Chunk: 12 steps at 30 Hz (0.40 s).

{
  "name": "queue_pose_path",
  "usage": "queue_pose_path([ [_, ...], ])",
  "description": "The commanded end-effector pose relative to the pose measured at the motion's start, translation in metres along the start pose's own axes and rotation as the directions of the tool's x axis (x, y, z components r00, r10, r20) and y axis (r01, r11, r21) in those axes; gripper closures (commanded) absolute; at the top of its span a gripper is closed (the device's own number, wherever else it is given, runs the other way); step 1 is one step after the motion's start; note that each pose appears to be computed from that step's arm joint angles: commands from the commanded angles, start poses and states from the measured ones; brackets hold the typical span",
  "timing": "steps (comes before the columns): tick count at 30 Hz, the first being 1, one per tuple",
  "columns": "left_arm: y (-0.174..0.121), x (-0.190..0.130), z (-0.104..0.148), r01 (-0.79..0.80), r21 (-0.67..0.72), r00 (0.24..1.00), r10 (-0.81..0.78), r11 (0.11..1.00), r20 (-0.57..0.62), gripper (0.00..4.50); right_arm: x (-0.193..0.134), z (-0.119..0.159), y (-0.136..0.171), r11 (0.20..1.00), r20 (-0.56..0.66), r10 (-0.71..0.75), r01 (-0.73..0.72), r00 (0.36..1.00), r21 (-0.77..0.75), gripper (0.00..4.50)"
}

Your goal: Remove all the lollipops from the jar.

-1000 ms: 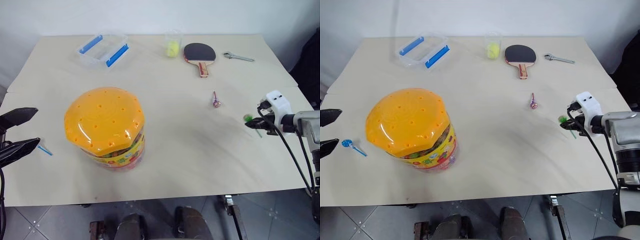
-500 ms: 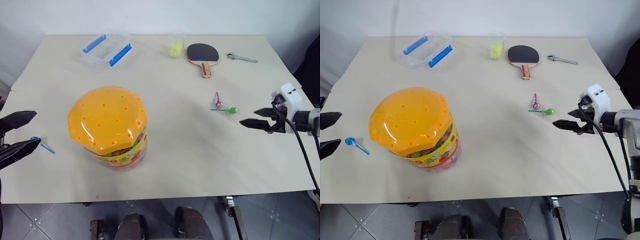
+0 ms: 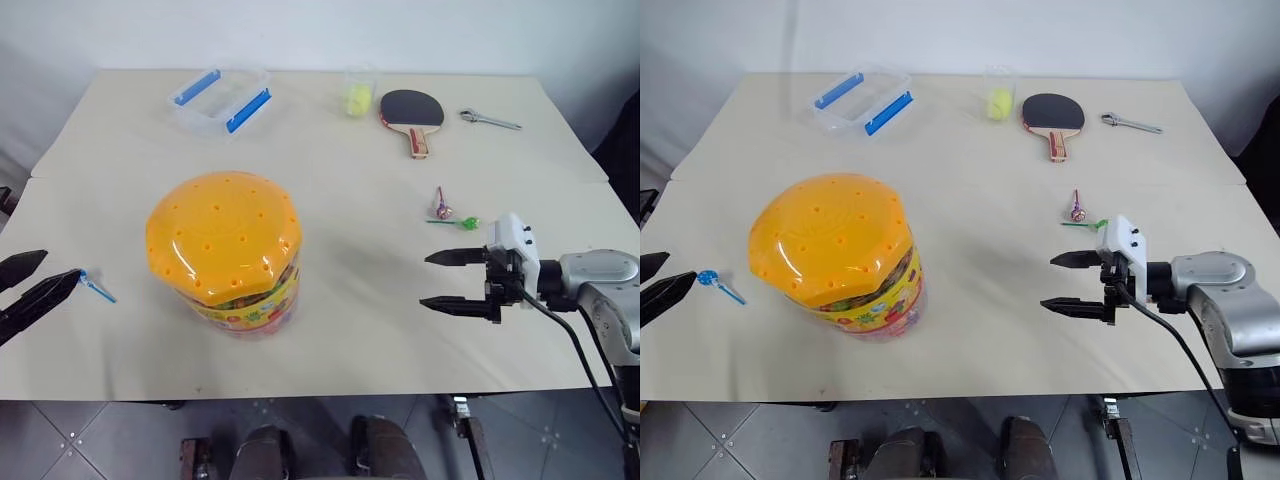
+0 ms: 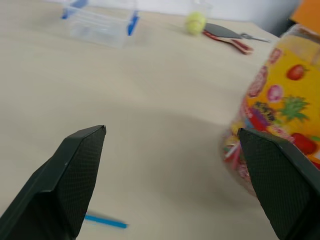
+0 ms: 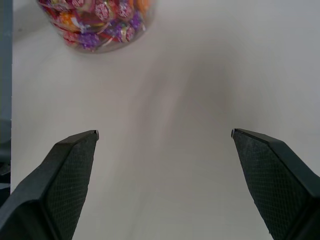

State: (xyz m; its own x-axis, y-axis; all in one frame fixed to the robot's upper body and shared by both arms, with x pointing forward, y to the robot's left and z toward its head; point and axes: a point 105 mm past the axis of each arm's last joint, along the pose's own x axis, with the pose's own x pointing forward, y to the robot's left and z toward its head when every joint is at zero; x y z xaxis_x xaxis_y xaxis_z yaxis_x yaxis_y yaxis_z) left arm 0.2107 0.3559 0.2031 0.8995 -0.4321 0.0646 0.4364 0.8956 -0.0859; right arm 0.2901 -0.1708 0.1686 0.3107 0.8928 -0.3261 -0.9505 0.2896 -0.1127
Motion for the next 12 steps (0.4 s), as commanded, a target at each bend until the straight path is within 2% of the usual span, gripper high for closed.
queue_pose_path([
  [1, -0.01, -0.005, -0.008, -0.023, 0.009, 0.999, 0.023, 1.0, 0.038, 0.0, 0.02, -0.006, 0.004, 0.999, 0.03, 0.04, -0.039, 0.999, -0.018, 0.05],
  [4, -0.023, -0.006, -0.019, -0.011, 0.002, 0.999, 0.01, 1.0, 0.04, 0.0, 0.029, -0.006, 0.003, 1.0, 0.06, 0.023, -0.023, 0.998, -0.012, 0.05],
  [12, -0.029, -0.004, -0.023, -0.061, 0.041, 0.997, 0.059, 0.997, 0.05, 0.0, 0.027, -0.018, 0.0, 0.996, 0.082, -0.089, 0.086, 0.993, 0.037, 0.05],
])
